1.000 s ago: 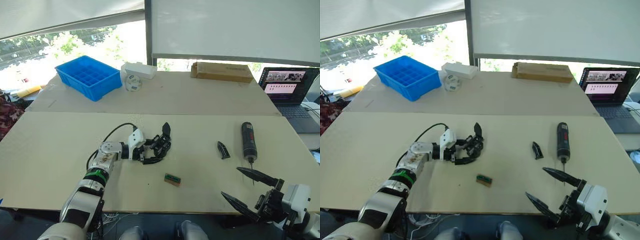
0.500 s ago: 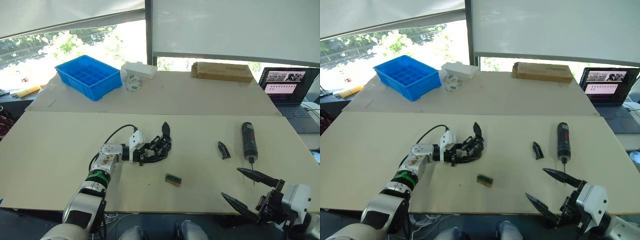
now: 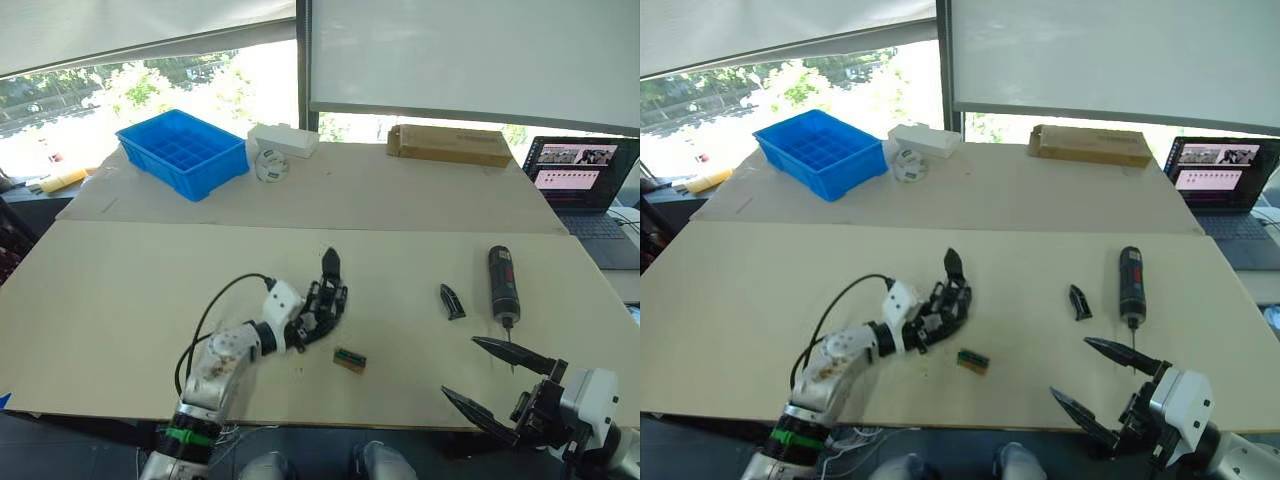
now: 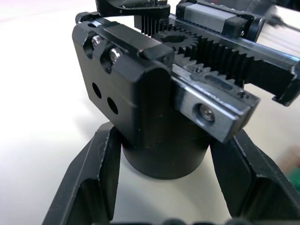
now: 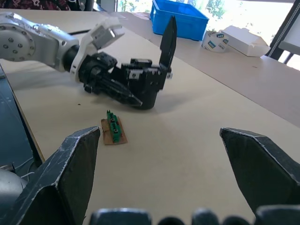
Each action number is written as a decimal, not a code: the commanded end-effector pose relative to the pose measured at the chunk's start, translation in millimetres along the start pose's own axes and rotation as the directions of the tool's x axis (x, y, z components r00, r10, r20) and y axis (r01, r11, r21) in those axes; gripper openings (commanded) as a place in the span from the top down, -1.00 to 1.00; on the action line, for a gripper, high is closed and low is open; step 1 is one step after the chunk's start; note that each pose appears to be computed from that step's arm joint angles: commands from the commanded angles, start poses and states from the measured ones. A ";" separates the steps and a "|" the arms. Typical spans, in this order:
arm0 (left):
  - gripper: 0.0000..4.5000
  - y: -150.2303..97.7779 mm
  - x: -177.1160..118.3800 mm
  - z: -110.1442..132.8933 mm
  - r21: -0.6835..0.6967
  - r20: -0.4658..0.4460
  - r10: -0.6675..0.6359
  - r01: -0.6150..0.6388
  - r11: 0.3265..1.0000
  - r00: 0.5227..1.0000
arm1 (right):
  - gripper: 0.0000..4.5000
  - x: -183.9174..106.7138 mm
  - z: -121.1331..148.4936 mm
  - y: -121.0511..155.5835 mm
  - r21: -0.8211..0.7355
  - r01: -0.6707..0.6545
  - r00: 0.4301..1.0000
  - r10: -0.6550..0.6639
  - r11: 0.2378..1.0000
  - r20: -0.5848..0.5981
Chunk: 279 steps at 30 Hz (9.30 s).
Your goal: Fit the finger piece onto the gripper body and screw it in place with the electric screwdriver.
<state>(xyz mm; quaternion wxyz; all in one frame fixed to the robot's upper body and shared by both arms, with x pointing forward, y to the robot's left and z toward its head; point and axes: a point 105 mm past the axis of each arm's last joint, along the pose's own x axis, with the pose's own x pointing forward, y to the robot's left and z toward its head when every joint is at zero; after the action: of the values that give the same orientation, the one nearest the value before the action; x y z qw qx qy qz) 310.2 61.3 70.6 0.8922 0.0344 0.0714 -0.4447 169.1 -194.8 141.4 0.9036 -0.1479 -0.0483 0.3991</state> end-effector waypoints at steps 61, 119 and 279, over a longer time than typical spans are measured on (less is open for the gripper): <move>-0.98 28.5 -119.1 103.4 -0.013 0.268 -0.311 0.327 0.945 0.912 | -1.00 8.9 2.8 -66.0 0.162 0.179 0.867 -0.077 0.970 -0.493; -1.00 27.7 -35.0 192.3 -0.327 0.590 -0.068 0.315 0.891 0.805 | 0.51 132.9 110.0 -88.0 -0.368 0.399 0.917 -0.364 0.840 0.164; -1.00 28.3 11.0 27.4 0.304 -0.126 -0.604 0.610 0.732 0.787 | 0.83 95.7 61.3 -17.1 0.063 -0.339 0.940 0.336 0.939 0.055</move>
<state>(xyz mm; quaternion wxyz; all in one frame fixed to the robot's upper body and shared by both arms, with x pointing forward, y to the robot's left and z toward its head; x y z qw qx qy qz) 343.0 71.9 88.8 0.6931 0.1467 0.0302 -0.7051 241.3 -125.9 188.6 0.8326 -0.1040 0.0066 0.5440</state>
